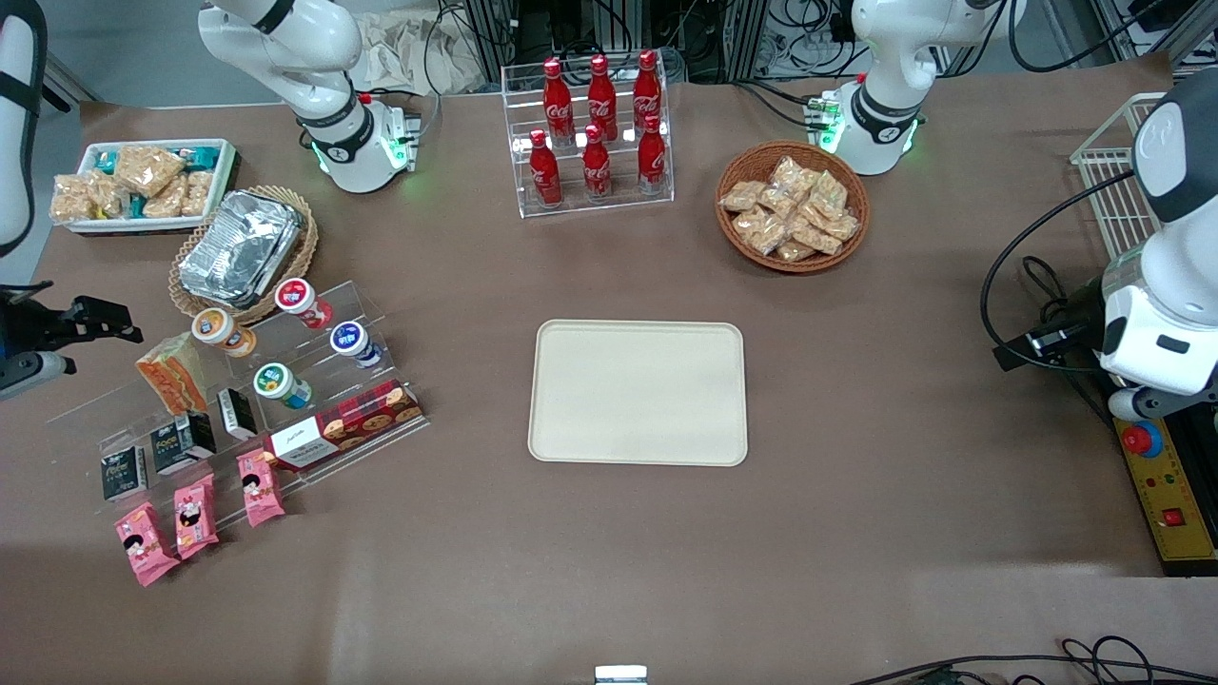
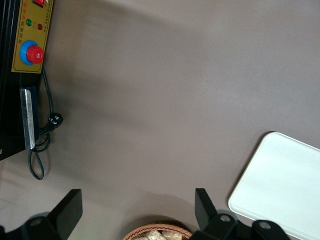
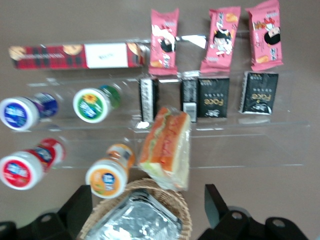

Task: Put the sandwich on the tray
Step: 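Close the right gripper on the plastic-wrapped sandwich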

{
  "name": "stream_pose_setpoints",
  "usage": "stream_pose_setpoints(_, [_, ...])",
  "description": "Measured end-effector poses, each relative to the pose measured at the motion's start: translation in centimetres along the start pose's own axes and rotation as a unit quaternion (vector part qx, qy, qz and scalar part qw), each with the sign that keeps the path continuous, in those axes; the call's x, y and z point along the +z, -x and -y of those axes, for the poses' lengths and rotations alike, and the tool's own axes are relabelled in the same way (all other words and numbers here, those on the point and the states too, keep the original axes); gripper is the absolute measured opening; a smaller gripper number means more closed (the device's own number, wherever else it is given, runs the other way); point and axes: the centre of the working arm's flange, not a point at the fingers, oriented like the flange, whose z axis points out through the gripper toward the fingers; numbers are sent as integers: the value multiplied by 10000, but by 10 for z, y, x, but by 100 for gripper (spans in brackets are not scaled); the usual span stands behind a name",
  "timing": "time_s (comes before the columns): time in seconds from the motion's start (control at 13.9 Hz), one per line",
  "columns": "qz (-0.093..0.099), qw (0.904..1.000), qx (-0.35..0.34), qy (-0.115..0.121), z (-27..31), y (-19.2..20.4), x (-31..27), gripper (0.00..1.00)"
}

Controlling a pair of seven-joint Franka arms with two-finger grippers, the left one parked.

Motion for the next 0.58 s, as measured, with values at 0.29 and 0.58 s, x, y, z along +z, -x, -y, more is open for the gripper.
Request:
stream_pose_setpoints(0.29, [83,9999,-89,111,0,-8,38,100])
stream_pose_setpoints(0.58, [53,9998,-115,140,1,-9,74,100])
